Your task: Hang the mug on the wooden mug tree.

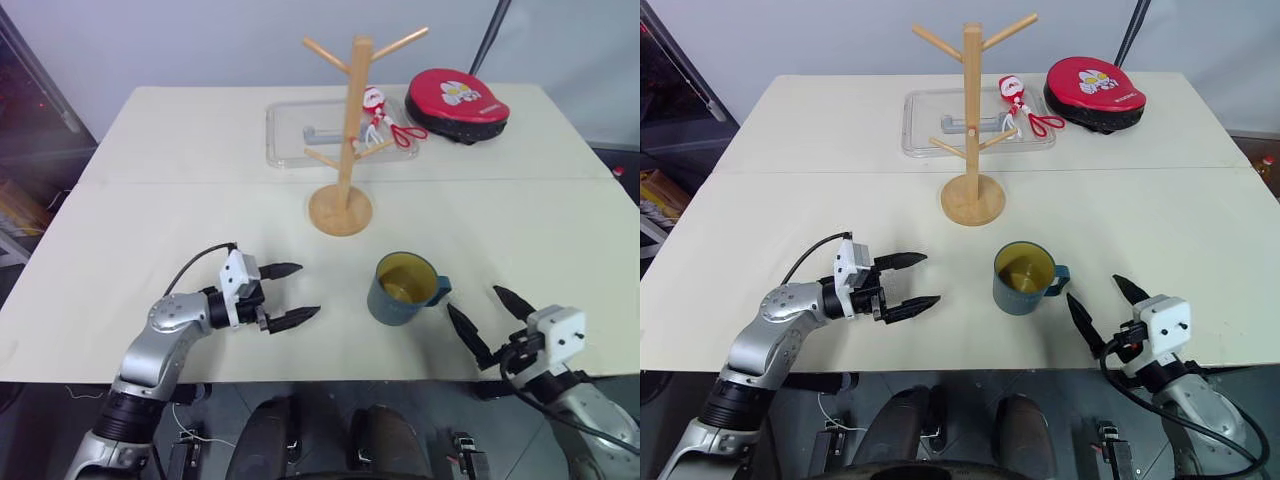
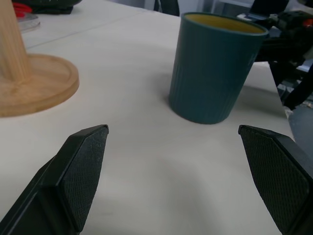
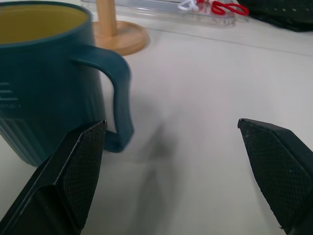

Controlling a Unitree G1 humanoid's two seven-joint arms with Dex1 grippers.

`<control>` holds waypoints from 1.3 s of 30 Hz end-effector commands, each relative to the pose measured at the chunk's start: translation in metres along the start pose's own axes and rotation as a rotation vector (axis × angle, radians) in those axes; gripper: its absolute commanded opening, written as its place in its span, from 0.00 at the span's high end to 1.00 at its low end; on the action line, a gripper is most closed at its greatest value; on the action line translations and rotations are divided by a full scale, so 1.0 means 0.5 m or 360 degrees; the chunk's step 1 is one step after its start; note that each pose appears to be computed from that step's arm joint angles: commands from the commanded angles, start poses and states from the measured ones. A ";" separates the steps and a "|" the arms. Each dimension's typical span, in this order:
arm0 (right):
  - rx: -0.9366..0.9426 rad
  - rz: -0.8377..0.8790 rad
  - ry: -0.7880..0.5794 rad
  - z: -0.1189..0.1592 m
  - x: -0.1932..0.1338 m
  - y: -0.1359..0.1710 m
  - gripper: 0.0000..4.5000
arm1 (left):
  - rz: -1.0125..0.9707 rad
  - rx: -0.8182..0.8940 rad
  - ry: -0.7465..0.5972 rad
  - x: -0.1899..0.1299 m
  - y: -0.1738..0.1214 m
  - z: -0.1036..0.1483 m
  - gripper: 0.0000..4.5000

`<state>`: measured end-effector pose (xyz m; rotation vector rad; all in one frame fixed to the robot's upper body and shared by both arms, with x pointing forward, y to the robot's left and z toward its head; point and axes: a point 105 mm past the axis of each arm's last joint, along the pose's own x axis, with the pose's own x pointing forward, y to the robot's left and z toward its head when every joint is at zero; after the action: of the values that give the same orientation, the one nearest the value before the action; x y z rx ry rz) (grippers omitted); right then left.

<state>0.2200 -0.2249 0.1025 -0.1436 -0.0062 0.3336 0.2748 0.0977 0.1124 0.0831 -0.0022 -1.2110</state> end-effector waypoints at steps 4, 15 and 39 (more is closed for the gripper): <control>-0.0044 0.0042 -0.0072 0.013 0.017 0.004 0.01 | 0.0010 0.0079 -0.0044 -0.011 0.001 0.021 0.00; -0.0080 0.0035 -0.0072 0.004 0.049 -0.001 0.01 | -0.0014 0.0081 -0.0109 -0.011 -0.010 0.040 0.00; 0.0040 0.0131 -0.0117 0.005 0.092 0.035 0.78 | -0.0027 0.0101 -0.0103 -0.016 -0.016 0.045 0.00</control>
<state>0.2590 -0.1977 0.0896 -0.1171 -0.0238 0.4075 0.2649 0.0980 0.1251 0.0821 -0.0534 -1.2371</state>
